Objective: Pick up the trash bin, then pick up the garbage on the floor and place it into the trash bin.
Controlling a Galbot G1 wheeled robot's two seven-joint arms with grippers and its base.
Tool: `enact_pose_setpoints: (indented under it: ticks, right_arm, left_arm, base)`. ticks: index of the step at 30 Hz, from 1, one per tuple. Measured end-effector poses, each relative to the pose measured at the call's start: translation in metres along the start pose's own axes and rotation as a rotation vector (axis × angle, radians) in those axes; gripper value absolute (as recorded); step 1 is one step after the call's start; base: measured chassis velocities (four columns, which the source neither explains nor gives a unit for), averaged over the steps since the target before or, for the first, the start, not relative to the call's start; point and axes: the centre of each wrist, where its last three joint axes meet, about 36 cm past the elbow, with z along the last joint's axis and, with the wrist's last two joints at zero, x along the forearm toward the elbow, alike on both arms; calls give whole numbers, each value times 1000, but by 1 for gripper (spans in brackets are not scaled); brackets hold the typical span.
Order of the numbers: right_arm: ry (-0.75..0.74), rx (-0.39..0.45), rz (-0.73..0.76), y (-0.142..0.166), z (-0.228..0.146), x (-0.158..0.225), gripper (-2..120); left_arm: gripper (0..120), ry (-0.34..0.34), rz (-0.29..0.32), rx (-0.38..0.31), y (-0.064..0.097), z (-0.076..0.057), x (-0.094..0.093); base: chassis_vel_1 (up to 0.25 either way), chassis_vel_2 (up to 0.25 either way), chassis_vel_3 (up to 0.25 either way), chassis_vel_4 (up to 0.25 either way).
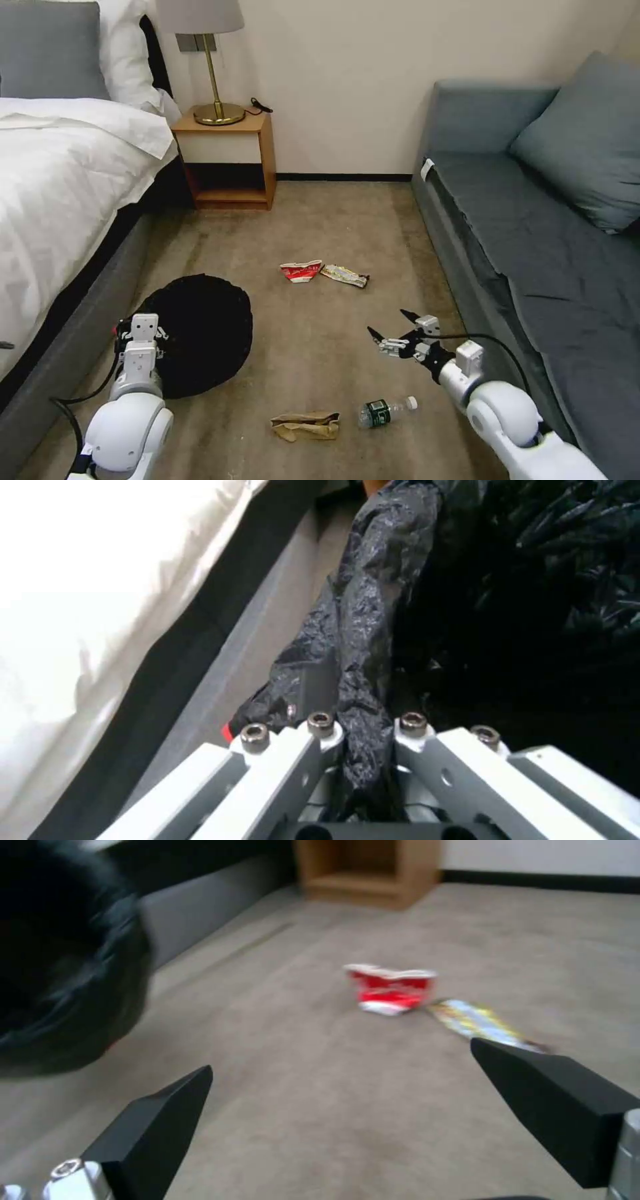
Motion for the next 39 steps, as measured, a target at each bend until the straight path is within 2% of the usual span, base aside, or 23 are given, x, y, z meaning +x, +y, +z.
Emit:
enact_pose_setpoints:
  ticks: [4, 11, 14, 19, 28, 39]
  right_arm:
    - [101, 67, -188, 4, 4, -48, 100]
    - [182, 155, -349, 14, -3, -95, 100]
    - [261, 206, -478, 36, 10, -121, 100]
    - [332, 247, -576, 61, 29, -137, 100]
    - [400, 311, -692, 96, 49, -153, 100]
    - [456, 370, -692, 99, 67, -170, 100]
  left_arm:
    - [0, -1, -3, 4, 0, 0, 0]
    - [0, -10, -13, 2, 3, -2, 2]
    - [0, -16, -19, 4, 4, -1, 5]
    - [0, -20, -16, 10, 1, 1, 9]
    - [0, -31, -15, 3, 1, 1, 11]
    - [0, -43, -13, 7, -2, 1, 13]
  base:
    - [0, 0, 0, 0]
    - [0, 0, 0, 0]
    - [0, 0, 0, 0]
    - [0, 0, 0, 0]
    - [0, 0, 0, 0]
    - [0, 0, 0, 0]
